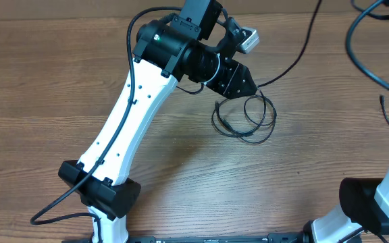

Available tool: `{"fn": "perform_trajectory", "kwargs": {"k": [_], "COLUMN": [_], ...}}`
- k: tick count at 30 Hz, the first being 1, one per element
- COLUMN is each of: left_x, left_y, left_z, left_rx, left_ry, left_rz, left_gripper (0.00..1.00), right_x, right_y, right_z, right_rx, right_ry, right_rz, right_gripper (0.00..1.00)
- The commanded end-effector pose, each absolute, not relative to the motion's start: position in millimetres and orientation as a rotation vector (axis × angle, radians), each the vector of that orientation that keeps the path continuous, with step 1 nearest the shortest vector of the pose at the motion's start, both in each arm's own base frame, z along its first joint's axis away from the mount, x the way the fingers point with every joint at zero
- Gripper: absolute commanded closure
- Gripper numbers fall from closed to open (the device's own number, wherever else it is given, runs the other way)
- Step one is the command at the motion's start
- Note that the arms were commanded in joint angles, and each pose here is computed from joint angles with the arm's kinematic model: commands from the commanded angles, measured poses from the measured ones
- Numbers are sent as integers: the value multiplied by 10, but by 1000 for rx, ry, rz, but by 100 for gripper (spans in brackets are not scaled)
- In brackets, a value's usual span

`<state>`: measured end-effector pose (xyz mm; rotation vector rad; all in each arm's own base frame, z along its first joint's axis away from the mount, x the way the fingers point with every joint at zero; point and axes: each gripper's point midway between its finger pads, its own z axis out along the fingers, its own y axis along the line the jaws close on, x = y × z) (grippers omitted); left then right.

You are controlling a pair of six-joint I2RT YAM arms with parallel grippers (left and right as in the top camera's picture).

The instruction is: Untangle cables

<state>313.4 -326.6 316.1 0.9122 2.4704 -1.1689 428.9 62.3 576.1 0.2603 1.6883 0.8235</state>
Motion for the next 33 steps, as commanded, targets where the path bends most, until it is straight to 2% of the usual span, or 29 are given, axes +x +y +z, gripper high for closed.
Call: {"fn": "perform_trajectory", "kwargs": {"k": [1, 2, 4, 6, 11, 18, 24, 33], "left_x": [2962, 2968, 3053, 3074, 3060, 3200, 3260, 3444], "left_y": [-3445, -3467, -3447, -3440, -3463, -3310, -3128, -3168], "left_z": [3224, 3198, 3092, 3028, 2999, 2924, 2814, 2882], "left_rx": [846, 812, 551, 300, -96, -364, -841, -1281], "left_ry": [2530, 2556, 2697, 2798, 2901, 2905, 2885, 2708], "left_rz": [-1288, -1259, -1159, -1108, -1115, -1020, -896, -960], "left_gripper": [58, 52, 50, 49, 51, 53, 54, 53], "right_x": [4280, 4278, 4276, 4280, 4245, 4200, 4103, 3982], "right_y": [631, 636, 640, 652, 773, 864, 998, 1135], "right_z": [5801, 5802, 5805, 5806, 5817, 5851, 5871, 5874], "right_rx": [201, 198, 195, 172, 50, -27, -216, -364], "right_ry": [1678, 1678, 1678, 1677, 1678, 1667, 1640, 1616], "right_rz": [830, 833, 834, 826, 840, 869, 840, 865], "right_gripper": [96, 96, 96, 96, 96, 96, 96, 96]}}
